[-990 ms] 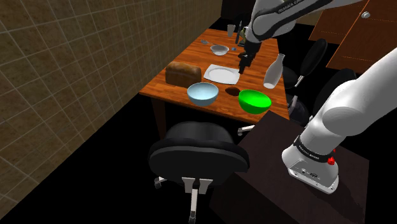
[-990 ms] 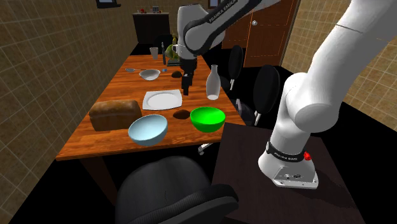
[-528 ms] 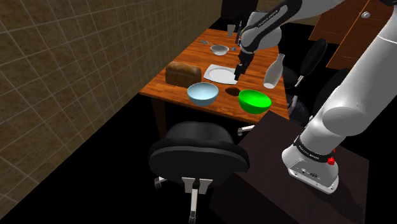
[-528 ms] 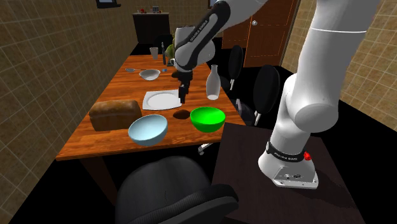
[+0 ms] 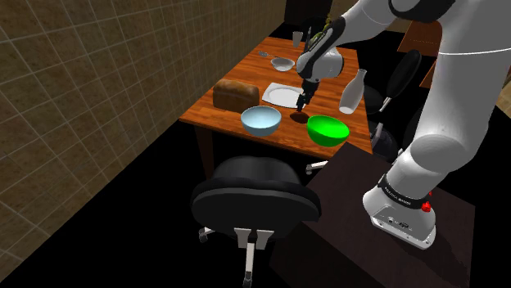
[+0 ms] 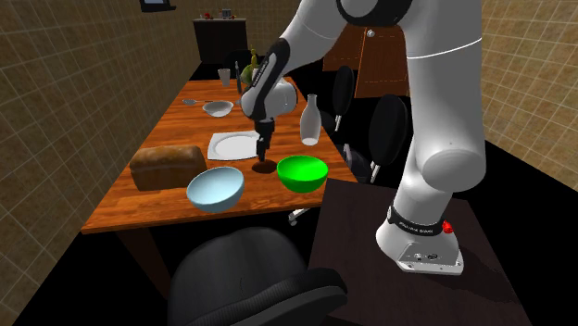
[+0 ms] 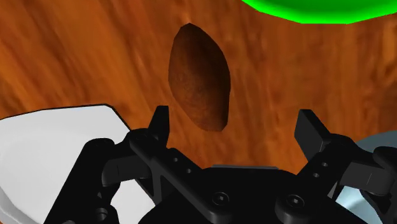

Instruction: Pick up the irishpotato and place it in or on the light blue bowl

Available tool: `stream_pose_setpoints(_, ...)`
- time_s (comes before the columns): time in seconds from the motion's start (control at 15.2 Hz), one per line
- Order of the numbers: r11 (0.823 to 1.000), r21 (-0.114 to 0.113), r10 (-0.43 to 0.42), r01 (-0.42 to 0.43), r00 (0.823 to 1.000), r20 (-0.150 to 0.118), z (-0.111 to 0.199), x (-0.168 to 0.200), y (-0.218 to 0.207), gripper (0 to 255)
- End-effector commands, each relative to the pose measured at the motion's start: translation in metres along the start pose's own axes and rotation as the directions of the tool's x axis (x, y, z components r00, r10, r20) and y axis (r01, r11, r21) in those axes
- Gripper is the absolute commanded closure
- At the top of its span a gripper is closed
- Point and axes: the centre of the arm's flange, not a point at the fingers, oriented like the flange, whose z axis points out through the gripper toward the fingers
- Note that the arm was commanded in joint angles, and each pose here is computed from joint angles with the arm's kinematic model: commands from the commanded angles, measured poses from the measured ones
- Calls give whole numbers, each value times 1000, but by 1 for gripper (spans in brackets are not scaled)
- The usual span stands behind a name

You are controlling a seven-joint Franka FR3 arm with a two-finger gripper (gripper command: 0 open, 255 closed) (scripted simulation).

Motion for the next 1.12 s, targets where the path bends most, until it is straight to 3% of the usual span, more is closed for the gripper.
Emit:
stream_pose_setpoints(0.0, 1000, 8, 0, 0, 1000, -2, 20, 10, 15, 0)
stream_pose_setpoints(0.59, 1000, 15, 0, 0, 1000, -2, 79, 17, 27, 0)
stream_pose_setpoints(1.06, 1000, 15, 0, 0, 1000, -2, 82, 17, 27, 0)
